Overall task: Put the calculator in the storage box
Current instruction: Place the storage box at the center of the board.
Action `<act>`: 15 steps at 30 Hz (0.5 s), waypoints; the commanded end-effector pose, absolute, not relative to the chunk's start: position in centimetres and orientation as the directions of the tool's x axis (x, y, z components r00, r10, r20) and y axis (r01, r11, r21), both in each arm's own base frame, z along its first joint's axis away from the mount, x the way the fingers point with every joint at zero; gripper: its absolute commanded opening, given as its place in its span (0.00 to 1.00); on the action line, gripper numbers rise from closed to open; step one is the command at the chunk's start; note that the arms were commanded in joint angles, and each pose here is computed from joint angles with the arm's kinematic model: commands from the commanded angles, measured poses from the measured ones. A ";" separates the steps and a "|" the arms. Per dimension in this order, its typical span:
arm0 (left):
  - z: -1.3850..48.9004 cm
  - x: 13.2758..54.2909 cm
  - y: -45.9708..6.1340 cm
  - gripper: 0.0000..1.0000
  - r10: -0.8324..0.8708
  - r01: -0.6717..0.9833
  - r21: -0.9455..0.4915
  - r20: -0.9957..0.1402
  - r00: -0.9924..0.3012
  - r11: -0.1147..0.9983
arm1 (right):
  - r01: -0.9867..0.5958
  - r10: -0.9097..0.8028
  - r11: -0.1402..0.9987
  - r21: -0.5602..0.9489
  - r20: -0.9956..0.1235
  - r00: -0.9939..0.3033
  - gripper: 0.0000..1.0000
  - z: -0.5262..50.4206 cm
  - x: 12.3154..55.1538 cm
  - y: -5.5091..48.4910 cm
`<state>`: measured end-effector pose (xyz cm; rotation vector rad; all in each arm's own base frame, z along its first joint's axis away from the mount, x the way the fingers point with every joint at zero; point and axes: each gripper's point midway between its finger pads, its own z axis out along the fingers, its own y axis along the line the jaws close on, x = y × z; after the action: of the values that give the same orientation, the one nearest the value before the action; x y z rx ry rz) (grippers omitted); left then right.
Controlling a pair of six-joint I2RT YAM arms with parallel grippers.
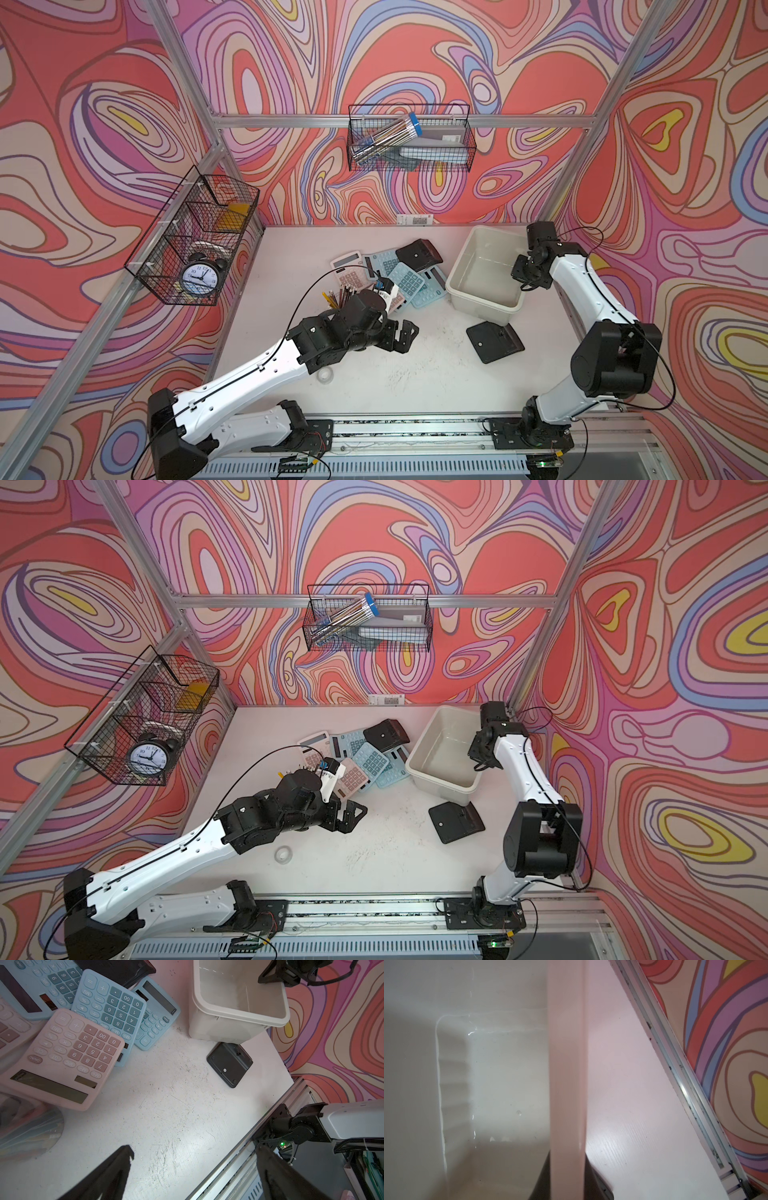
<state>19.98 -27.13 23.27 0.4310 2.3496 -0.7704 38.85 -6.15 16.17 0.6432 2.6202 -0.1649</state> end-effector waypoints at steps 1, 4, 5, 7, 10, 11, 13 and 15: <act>22.6 20.1 -26.9 0.99 0.136 0.477 -0.386 -0.648 -0.750 0.790 | 0.445 0.356 0.892 -0.086 -0.475 -0.805 0.11 16.3 40.9 -8.4; 22.4 20.2 -26.9 0.99 0.139 0.475 -0.383 -0.645 -0.751 0.792 | 0.455 0.348 0.881 -0.129 -0.476 -0.808 0.15 16.3 41.6 -10.0; 22.4 20.3 -26.9 0.99 0.138 0.474 -0.381 -0.645 -0.751 0.794 | 0.454 0.350 0.883 -0.116 -0.481 -0.804 0.19 16.5 41.8 -10.1; 22.3 20.4 -27.0 0.99 0.142 0.474 -0.380 -0.642 -0.754 0.794 | 0.448 0.345 0.889 -0.096 -0.502 -0.793 0.32 17.6 42.5 -10.1; 22.2 20.6 -27.2 0.99 0.148 0.477 -0.379 -0.639 -0.755 0.793 | 0.443 0.341 0.891 -0.097 -0.502 -0.795 0.54 18.2 43.3 -10.1; 22.2 20.6 -27.3 0.99 0.150 0.478 -0.380 -0.638 -0.755 0.792 | 0.443 0.341 0.891 -0.097 -0.502 -0.795 0.58 18.5 43.3 -10.2; 22.0 20.8 -27.6 0.99 0.152 0.479 -0.382 -0.635 -0.758 0.790 | 0.447 0.351 0.890 -0.084 -0.499 -0.792 0.67 19.2 42.9 -9.9; 21.8 21.0 -27.8 0.99 0.151 0.476 -0.383 -0.632 -0.760 0.791 | 0.450 0.367 0.892 -0.045 -0.510 -0.778 0.76 20.1 41.9 -9.3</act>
<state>20.55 -27.48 21.46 0.4526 2.3962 -0.7208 43.28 -9.85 19.41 0.5839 2.5408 -0.2517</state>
